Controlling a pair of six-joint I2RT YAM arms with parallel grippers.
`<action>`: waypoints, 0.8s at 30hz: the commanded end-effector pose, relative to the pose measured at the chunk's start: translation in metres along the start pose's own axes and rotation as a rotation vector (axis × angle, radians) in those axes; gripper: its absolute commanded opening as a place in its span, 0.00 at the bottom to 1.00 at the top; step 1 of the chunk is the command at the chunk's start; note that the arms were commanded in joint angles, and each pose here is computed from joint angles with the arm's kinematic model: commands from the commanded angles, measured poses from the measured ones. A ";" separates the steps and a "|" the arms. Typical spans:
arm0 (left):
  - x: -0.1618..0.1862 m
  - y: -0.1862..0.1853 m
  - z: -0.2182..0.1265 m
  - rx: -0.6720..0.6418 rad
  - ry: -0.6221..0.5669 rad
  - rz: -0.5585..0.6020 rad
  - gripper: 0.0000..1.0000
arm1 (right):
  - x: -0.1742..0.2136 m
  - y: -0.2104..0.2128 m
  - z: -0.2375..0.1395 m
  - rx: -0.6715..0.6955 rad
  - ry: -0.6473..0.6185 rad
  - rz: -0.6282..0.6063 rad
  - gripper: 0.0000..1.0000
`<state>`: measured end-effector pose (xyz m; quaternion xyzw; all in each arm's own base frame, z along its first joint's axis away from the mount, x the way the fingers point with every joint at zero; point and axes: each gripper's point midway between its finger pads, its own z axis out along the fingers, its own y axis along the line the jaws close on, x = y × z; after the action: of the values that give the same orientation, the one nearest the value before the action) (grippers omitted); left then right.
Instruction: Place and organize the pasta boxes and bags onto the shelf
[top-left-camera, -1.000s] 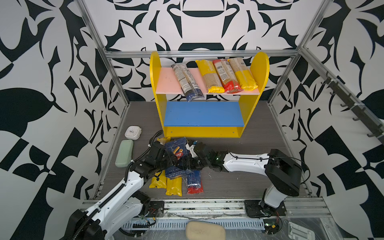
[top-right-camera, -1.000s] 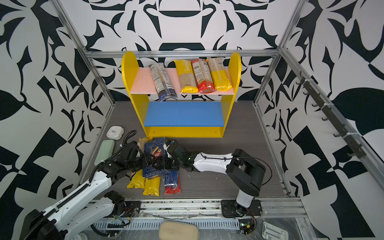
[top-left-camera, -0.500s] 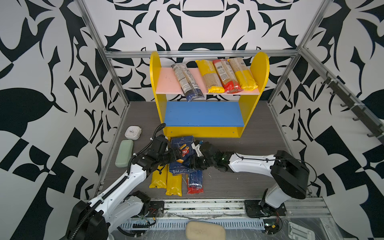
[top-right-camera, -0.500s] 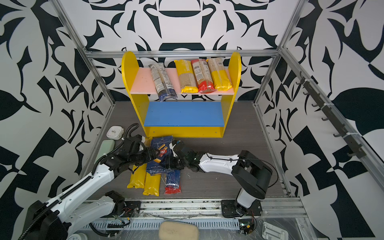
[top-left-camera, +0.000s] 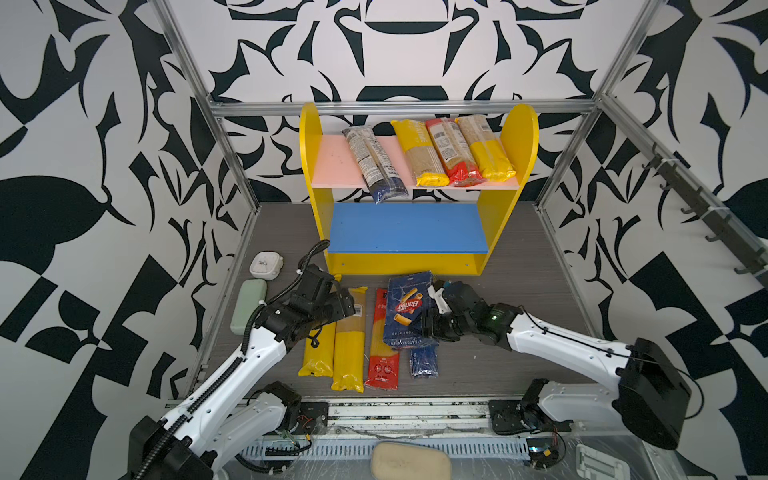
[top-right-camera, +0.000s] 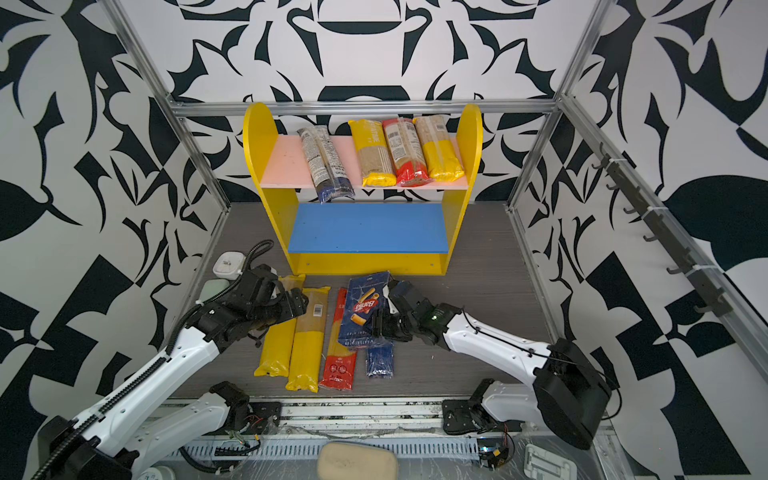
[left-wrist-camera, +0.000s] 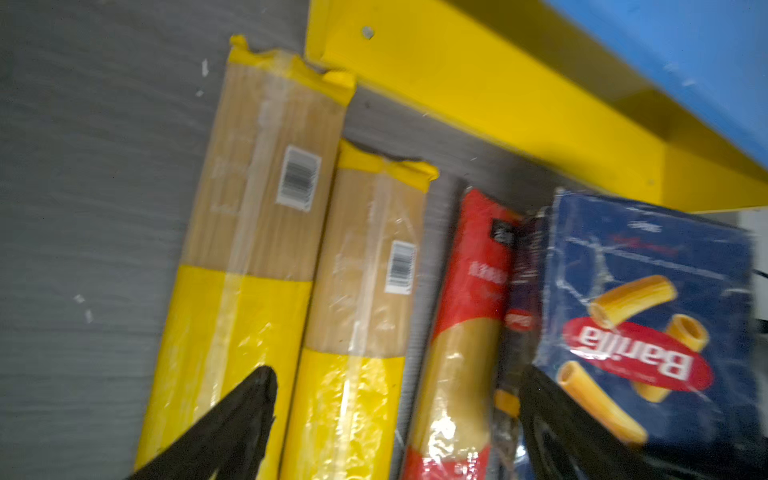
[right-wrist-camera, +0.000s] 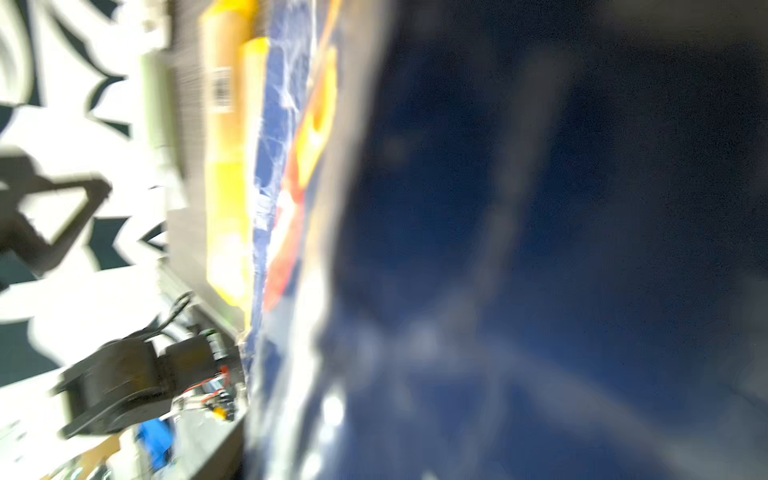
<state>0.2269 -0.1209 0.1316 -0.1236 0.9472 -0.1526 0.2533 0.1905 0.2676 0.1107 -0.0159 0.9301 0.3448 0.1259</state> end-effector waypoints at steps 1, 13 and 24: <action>0.019 0.036 0.006 -0.153 0.043 -0.036 0.95 | -0.016 0.020 -0.023 -0.037 -0.082 -0.090 0.83; 0.068 0.081 0.016 -0.323 0.159 -0.126 0.99 | -0.021 0.036 -0.047 -0.066 -0.117 -0.171 0.93; 0.081 0.096 0.034 -0.535 0.280 -0.051 0.99 | -0.025 0.043 -0.075 -0.097 -0.161 -0.228 0.96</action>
<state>0.1602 -0.0703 0.0272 -0.1827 0.9789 0.0502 0.0768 0.1859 0.2471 0.1635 -0.0779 0.9127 0.3493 0.1971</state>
